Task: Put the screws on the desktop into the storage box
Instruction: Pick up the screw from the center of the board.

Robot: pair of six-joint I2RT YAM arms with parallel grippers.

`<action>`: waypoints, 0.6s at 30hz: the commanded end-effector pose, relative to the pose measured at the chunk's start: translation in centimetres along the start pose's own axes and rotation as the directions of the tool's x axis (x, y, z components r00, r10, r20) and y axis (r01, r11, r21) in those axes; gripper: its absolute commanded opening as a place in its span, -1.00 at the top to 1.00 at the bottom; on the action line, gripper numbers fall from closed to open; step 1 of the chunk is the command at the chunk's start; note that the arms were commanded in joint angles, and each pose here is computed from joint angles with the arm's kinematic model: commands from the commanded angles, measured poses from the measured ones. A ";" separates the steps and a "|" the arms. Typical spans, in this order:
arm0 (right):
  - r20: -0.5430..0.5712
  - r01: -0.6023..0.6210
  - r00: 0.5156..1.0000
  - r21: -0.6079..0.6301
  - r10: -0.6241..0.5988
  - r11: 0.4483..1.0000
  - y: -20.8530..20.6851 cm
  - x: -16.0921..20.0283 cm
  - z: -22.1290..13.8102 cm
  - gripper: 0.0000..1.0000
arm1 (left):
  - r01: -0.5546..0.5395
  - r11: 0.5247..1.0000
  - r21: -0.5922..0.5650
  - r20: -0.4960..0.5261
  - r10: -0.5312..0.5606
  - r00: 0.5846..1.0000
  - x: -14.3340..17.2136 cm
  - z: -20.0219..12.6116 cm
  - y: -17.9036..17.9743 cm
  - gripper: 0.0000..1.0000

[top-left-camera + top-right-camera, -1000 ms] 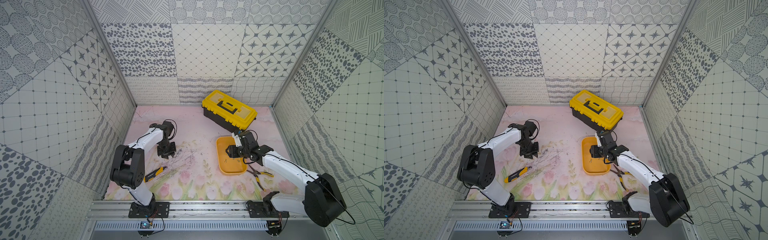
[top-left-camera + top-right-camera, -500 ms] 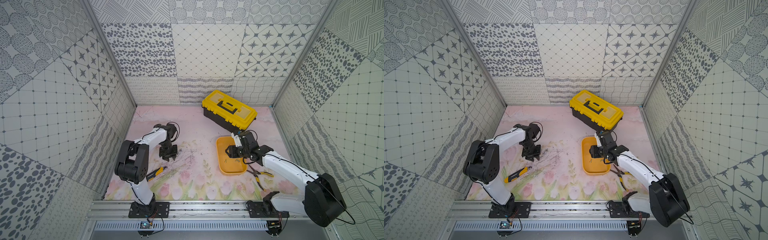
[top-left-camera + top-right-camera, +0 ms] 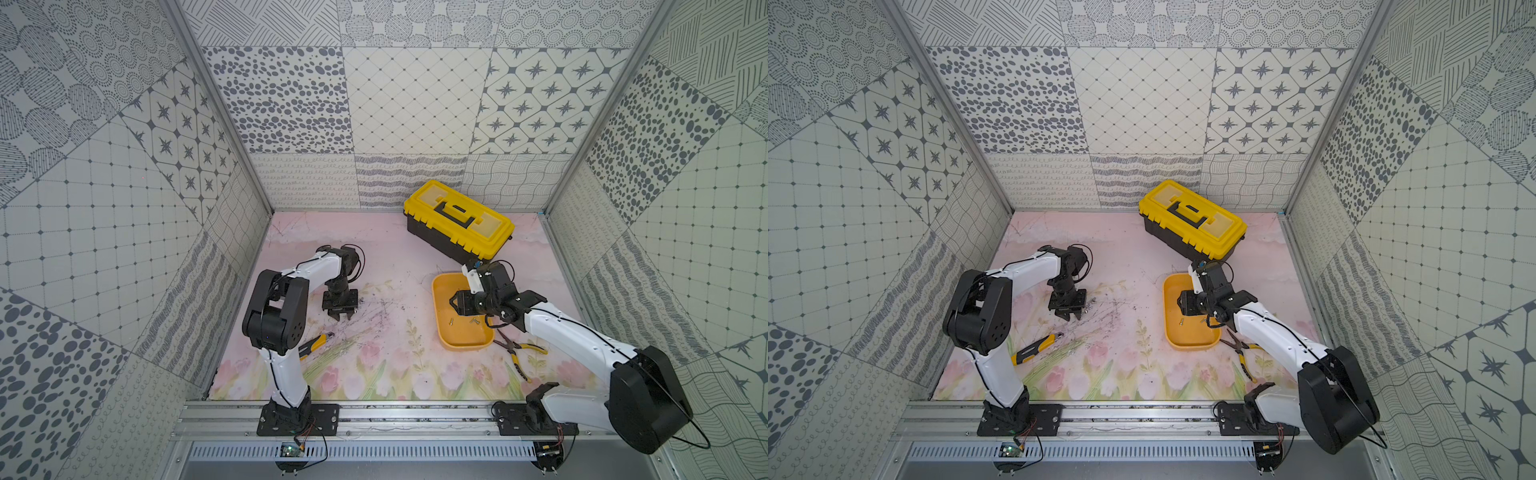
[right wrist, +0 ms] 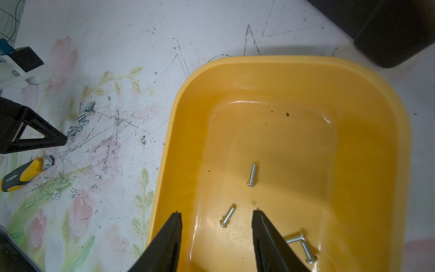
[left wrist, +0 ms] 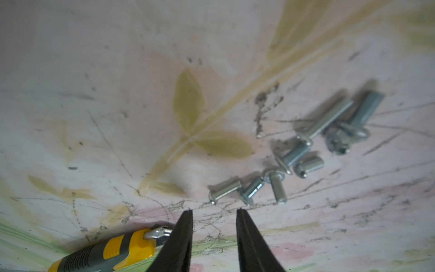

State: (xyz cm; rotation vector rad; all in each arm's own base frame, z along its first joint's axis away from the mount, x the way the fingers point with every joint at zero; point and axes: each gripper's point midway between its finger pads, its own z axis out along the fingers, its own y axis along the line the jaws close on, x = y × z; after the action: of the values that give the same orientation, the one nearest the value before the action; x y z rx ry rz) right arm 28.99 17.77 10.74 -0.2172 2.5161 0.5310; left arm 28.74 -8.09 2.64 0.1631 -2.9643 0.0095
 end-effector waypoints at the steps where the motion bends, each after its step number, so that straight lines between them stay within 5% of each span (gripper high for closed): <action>1: 0.031 0.006 1.000 -0.019 -0.005 1.000 0.3 -0.4 0.0 -0.05 | -0.044 0.997 -0.064 -0.036 0.041 0.999 0.1 0.1 0.8 0.30; 18: 0.028 0.005 1.000 -0.018 -0.004 1.000 0.3 -0.3 0.1 -0.03 | -0.044 0.995 -0.089 -0.071 0.038 0.997 -0.3 1.2 1.1 0.38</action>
State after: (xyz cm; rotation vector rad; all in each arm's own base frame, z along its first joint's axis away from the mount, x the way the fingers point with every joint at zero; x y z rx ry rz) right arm 28.96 17.81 10.68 -0.2186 2.5150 0.5352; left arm 29.44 -7.86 1.68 0.1150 -2.9308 -0.0407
